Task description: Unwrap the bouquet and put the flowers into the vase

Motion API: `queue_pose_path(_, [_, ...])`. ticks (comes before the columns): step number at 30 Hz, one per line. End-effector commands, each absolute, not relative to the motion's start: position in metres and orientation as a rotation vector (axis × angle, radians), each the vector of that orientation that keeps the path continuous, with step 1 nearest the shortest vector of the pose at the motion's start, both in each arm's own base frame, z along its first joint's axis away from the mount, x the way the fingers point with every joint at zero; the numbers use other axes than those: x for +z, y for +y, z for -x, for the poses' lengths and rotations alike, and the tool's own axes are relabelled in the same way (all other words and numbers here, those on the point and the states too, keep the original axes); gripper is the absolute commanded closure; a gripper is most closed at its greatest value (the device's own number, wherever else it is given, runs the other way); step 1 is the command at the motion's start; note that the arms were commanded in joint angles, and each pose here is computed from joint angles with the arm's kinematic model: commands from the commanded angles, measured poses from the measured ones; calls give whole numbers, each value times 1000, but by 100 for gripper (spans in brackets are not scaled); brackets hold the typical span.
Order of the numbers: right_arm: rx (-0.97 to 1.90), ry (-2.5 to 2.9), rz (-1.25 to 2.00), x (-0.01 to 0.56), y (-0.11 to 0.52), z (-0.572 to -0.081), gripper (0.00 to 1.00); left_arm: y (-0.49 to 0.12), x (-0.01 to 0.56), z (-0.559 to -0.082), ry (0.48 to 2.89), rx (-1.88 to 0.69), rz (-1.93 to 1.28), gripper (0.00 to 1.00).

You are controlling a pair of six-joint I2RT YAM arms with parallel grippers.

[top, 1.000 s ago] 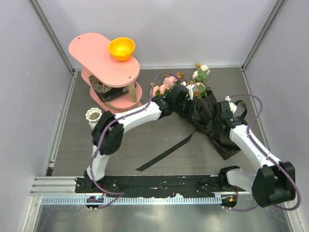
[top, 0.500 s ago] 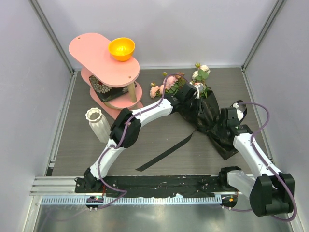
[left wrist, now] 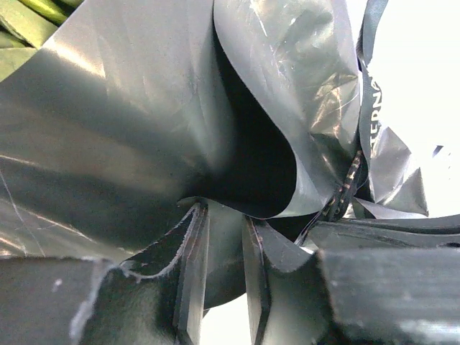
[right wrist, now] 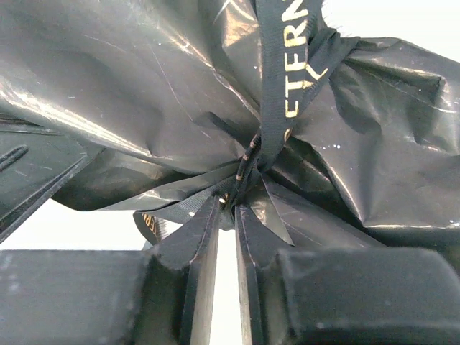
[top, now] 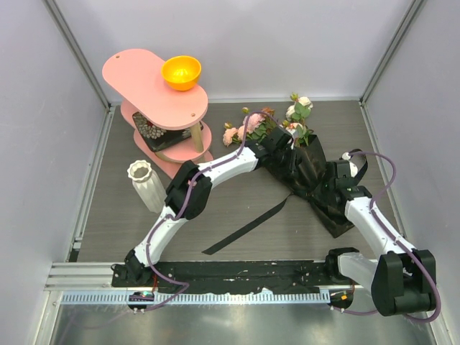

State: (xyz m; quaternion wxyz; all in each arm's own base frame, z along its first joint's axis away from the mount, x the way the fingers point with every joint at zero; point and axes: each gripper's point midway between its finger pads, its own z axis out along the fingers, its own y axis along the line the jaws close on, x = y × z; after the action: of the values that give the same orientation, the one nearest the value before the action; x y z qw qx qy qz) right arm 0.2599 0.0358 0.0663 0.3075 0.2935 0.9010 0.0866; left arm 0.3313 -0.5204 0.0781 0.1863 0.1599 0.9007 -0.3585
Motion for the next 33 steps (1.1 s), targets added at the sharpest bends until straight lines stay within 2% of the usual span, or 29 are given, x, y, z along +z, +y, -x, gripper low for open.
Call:
queue_pose_path(1, [249, 2341, -739, 70, 36, -270, 81, -526, 93, -339, 2491, -1002, -467, 73])
queue_pose_path(6, [322, 2308, -745, 90, 44, -269, 99, -523, 81, -342, 2512, -957, -458, 75])
queue_pose_path(15, [638, 2053, -680, 178, 74, -288, 99, -516, 54, -346, 2553, -876, -450, 77])
queue_pose_path(22, [620, 2042, -674, 182, 70, -287, 99, -514, 44, -345, 2568, -859, -458, 77])
queue_pose_path(27, [733, 1816, -566, 239, 77, -288, 99, -512, 39, -346, 2571, -844, -462, 77])
queue_pose_path(29, [708, 1765, -564, 253, 71, -287, 99, -514, 39, -345, 2573, -852, -467, 77])
queue_pose_path(33, [525, 1855, -686, 224, 45, -278, 98, -515, 44, -347, 2562, -860, -468, 77])
